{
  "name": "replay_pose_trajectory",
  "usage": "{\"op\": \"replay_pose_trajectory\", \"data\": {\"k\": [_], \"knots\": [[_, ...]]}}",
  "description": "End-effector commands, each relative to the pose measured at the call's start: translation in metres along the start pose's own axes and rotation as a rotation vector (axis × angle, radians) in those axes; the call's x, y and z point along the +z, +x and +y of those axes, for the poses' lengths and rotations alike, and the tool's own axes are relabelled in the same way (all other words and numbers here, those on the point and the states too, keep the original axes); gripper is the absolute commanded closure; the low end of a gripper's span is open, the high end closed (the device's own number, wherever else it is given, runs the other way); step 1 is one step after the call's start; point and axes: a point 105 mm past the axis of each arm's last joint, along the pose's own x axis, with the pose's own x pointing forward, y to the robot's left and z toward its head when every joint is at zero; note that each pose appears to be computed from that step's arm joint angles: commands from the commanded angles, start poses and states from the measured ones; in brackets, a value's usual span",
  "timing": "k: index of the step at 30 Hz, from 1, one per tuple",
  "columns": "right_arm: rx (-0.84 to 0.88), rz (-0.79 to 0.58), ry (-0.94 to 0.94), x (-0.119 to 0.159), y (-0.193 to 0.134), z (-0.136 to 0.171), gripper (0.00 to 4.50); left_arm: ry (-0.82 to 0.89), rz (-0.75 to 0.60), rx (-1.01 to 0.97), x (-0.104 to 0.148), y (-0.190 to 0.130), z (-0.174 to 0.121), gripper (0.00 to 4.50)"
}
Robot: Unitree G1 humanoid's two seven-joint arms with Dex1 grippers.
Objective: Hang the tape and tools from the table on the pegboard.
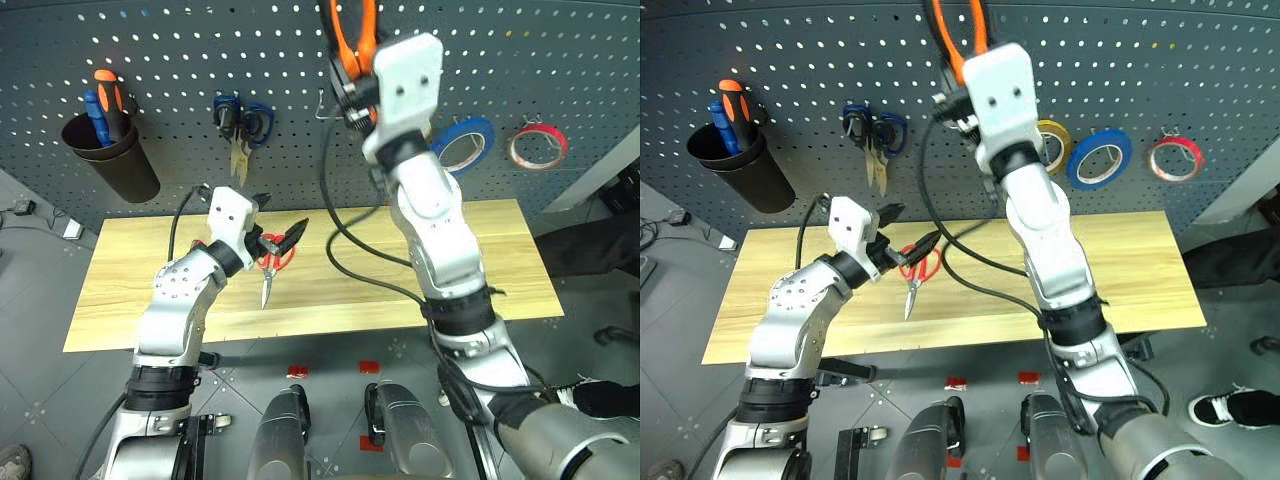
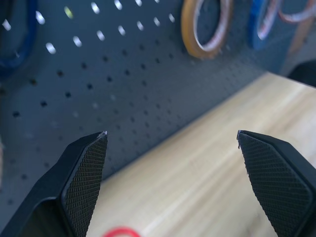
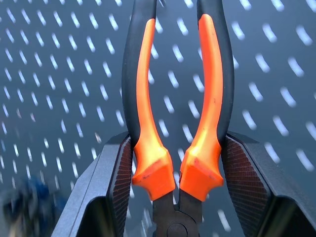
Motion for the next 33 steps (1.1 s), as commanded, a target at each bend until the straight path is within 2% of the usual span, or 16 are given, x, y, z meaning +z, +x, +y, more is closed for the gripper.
{"op": "replay_pose_trajectory", "data": {"k": [1,5,9,16,18,23,33], "knots": [[0.002,-0.120,0.018,0.021,0.018,0.001,2.12,0.014,-0.035,0.029,0.014,0.007,-0.002,0.08],[0.034,-0.155,0.009,0.020,0.032,0.014,2.12,0.009,-0.042,0.056,0.016,0.014,-0.003,0.08],[0.060,-0.135,-0.015,0.002,0.037,0.020,2.12,0.001,-0.046,0.082,0.017,0.022,-0.003,0.08],[0.060,-0.067,-0.089,-0.029,0.039,0.007,2.12,0.004,-0.075,0.085,0.027,0.035,-0.006,0.08],[0.057,-0.060,-0.106,-0.032,0.039,0.002,2.12,0.007,-0.080,0.081,0.029,0.037,-0.006,0.08],[0.039,-0.111,-0.115,-0.014,0.048,-0.007,2.12,0.010,-0.084,0.075,0.032,0.036,-0.004,0.08],[0.023,-0.036,-0.115,-0.036,0.041,-0.014,2.12,0.017,-0.083,0.086,0.034,0.034,0.001,0.08]]}}
